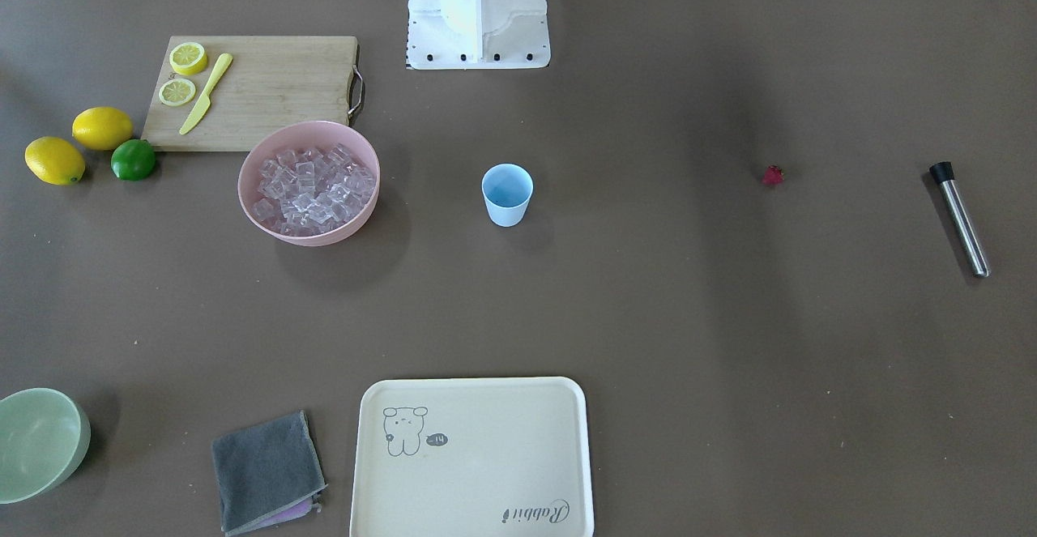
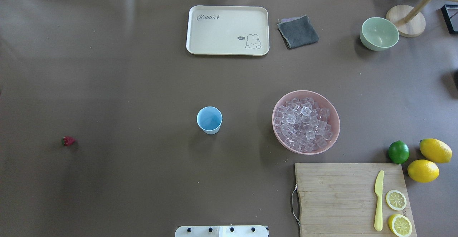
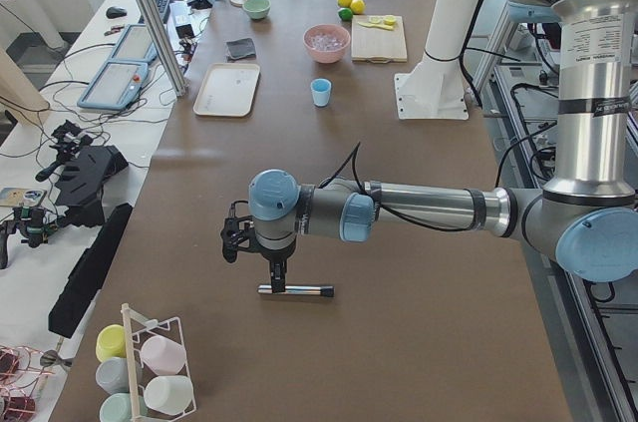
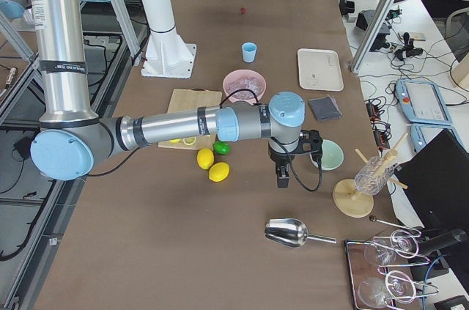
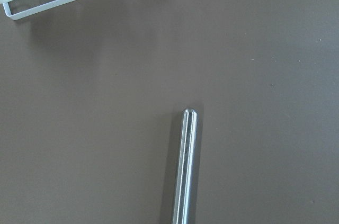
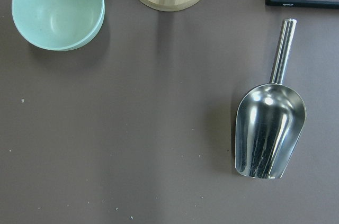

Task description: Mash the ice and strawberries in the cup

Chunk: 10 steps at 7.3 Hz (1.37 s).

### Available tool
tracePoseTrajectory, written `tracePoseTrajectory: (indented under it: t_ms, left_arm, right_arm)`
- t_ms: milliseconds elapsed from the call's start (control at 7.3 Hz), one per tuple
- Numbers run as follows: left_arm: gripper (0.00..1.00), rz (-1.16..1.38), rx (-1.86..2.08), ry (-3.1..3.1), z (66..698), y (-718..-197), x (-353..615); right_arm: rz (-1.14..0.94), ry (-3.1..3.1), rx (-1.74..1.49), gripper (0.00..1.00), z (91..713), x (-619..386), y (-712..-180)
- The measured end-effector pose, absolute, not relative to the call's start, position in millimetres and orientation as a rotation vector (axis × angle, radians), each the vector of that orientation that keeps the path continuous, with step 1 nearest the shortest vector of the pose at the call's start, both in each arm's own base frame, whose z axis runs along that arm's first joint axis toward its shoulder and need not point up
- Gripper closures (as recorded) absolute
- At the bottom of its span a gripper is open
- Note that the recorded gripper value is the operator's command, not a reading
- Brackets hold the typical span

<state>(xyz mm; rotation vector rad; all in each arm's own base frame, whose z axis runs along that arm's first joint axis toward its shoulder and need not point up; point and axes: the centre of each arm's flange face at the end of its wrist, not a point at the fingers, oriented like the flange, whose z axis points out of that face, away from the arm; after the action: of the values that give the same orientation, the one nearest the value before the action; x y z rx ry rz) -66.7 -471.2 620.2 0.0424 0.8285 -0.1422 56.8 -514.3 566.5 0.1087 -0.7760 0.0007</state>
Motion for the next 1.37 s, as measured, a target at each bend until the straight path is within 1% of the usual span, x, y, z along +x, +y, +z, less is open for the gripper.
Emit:
tracePoseTrajectory:
  t_ms: [274, 685, 959, 1371]
  left_arm:
    - [0.01, -0.142, 0.046, 0.829, 618, -468, -67]
    - [0.01, -0.14, 0.05, 0.829, 616, -467, -67]
    - [0.01, -0.141, 0.05, 0.829, 615, -468, -66]
    - [0.01, -0.141, 0.051, 0.829, 614, -471, -66]
  right_arm:
    - [0.0, -0.77, 0.116, 0.0, 565, 58, -515]
    - [0.003, -0.8, 0.125, 0.0, 536, 37, -519]
    - [0.007, -0.87, 0.117, 0.0, 517, 1, -517]
    - [-0.118, -0.892, 0.197, 0.0, 475, -79, -525]
